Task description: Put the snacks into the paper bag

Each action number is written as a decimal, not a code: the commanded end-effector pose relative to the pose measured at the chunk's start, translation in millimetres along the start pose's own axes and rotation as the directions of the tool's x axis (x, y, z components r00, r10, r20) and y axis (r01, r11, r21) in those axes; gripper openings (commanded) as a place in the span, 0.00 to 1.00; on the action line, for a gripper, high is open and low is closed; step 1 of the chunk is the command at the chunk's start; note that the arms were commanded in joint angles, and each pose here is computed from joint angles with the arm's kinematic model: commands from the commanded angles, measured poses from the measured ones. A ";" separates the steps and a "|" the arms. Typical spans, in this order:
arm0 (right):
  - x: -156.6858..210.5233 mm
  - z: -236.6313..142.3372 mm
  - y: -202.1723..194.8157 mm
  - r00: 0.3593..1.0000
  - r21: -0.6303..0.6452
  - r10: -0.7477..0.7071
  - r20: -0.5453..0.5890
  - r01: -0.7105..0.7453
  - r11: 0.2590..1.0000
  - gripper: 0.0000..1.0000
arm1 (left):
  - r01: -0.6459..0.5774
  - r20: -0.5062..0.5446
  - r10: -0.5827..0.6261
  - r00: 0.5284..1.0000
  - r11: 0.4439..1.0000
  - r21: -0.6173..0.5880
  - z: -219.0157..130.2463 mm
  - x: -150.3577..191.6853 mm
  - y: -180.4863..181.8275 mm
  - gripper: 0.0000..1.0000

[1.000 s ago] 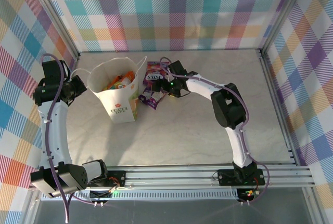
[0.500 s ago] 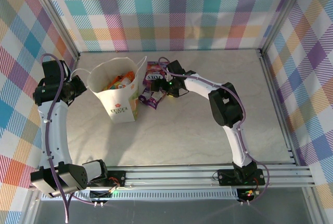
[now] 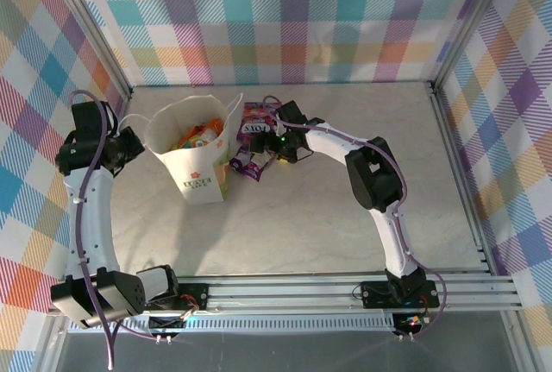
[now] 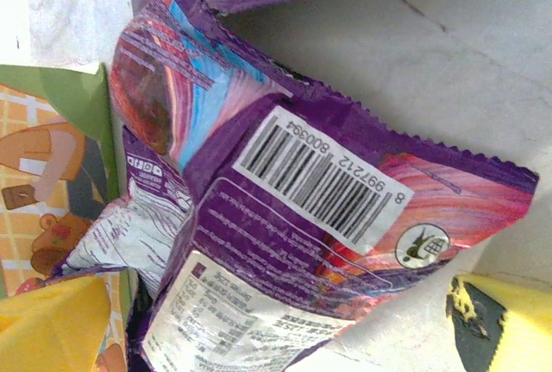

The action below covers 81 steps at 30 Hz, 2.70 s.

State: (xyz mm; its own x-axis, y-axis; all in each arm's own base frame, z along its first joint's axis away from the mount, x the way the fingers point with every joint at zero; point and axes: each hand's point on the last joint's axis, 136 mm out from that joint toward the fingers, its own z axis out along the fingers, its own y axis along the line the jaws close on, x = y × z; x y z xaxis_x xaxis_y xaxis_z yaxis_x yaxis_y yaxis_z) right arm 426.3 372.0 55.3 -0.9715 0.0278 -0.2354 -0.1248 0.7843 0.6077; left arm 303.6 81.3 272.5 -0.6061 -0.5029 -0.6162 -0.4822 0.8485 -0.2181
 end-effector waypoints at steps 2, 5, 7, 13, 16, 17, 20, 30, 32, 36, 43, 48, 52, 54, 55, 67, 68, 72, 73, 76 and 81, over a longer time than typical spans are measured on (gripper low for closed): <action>-7.0 7.2 16.4 1.000 -0.043 0.005 0.015 -0.004 0.999 1.00 | 0.001 -0.021 -0.001 1.000 1.000 -0.015 4.3 2.8 6.4 0.07; -6.7 8.4 19.2 1.000 -0.045 0.013 0.013 -0.013 0.999 0.99 | 0.000 -0.018 0.000 1.000 1.000 -0.021 4.2 2.9 7.6 0.07; -4.4 11.0 17.4 1.000 -0.039 0.026 0.001 -0.026 0.999 1.00 | 0.001 -0.017 -0.002 1.000 1.000 -0.021 3.7 3.1 7.7 0.07; 3.6 21.1 9.5 0.998 -0.004 0.052 -0.042 -0.053 0.999 0.98 | -0.001 -0.012 0.001 1.000 1.000 -0.021 1.5 2.5 7.7 0.07; 5.5 23.9 13.9 0.998 -0.004 0.048 -0.048 -0.049 0.999 0.97 | -0.001 -0.011 0.000 1.000 1.000 -0.018 1.2 1.8 7.1 0.08; 5.6 24.9 15.4 0.998 -0.004 0.046 -0.050 -0.046 0.999 0.97 | 0.000 -0.012 0.000 1.000 1.000 -0.016 1.2 1.7 6.9 0.08; 9.2 29.5 19.9 0.998 0.008 0.033 -0.062 -0.033 0.999 0.95 | -0.001 -0.012 0.001 1.000 1.000 -0.014 0.7 2.2 6.4 0.08; 22.1 38.7 2.9 0.996 0.123 0.038 -0.083 -0.027 0.992 0.68 | -0.005 -0.010 0.005 1.000 1.000 -0.015 -0.6 2.6 7.0 0.08; 21.9 35.4 1.2 0.996 0.138 0.030 -0.080 -0.018 0.990 0.61 | -0.004 -0.009 0.004 1.000 1.000 -0.015 -1.2 2.9 7.0 0.08; 20.4 28.2 1.7 0.997 0.151 0.004 -0.072 0.006 0.988 0.42 | -0.004 -0.006 0.004 1.000 1.000 -0.014 -1.7 3.1 7.1 0.08; 17.9 10.2 7.5 0.998 0.165 -0.020 -0.056 0.029 0.986 0.32 | -0.005 -0.002 0.005 1.000 1.000 -0.020 -3.4 2.9 8.4 0.08; 16.6 -13.0 13.1 0.998 0.180 -0.053 -0.029 0.057 0.982 0.27 | -0.004 0.002 0.004 1.000 1.000 -0.015 -5.0 3.1 7.6 0.08; 17.4 -30.1 18.2 0.996 0.178 -0.086 -0.011 0.086 0.980 0.24 | -0.004 0.002 0.004 1.000 1.000 -0.009 -5.8 3.8 6.7 0.08; 18.4 -39.5 20.1 0.995 0.182 -0.100 -0.002 0.098 0.978 0.23 | -0.004 0.001 0.004 1.000 1.000 -0.008 -6.2 4.3 6.8 0.08; 19.8 -42.9 20.9 0.994 0.183 -0.105 -0.001 0.103 0.978 0.23 | -0.006 0.002 0.006 1.000 1.000 -0.008 -6.5 4.1 6.6 0.08; 15.5 -115.4 33.0 0.975 0.255 -0.196 0.108 0.164 0.953 0.16 | -0.007 0.015 0.007 1.000 1.000 0.003 -8.7 2.1 5.1 0.09; 14.7 -123.3 36.1 0.971 0.255 -0.203 0.122 0.167 0.952 0.16 | -0.007 0.018 0.007 1.000 1.000 0.005 -9.6 1.5 4.6 0.09; 12.5 -153.3 47.1 0.957 0.255 -0.232 0.176 0.183 0.949 0.16 | -0.009 0.024 0.008 1.000 1.000 0.008 -12.0 1.0 4.2 0.09; 11.6 -160.7 49.1 0.952 0.259 -0.239 0.190 0.187 0.948 0.16 | -0.009 0.023 0.009 1.000 1.000 0.008 -12.2 1.4 4.2 0.09; 8.5 -185.5 55.3 0.930 0.275 -0.272 0.248 0.202 0.940 0.16 | -0.013 0.026 0.012 1.000 1.000 0.008 -13.0 1.1 4.1 0.09; 4.2 -229.0 64.1 0.885 0.292 -0.298 0.357 0.197 0.936 0.15 | -0.010 0.027 0.010 1.000 1.000 0.006 -12.2 0.7 4.7 0.09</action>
State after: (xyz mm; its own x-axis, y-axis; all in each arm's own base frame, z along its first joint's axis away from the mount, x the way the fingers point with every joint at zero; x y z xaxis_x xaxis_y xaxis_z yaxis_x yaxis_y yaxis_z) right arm 368.7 290.7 235.1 -0.8149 -0.0068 -0.5796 -0.2373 0.9162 0.3229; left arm 298.9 79.5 277.3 -0.5997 -0.4922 -0.6310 -0.4708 0.8546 -0.2191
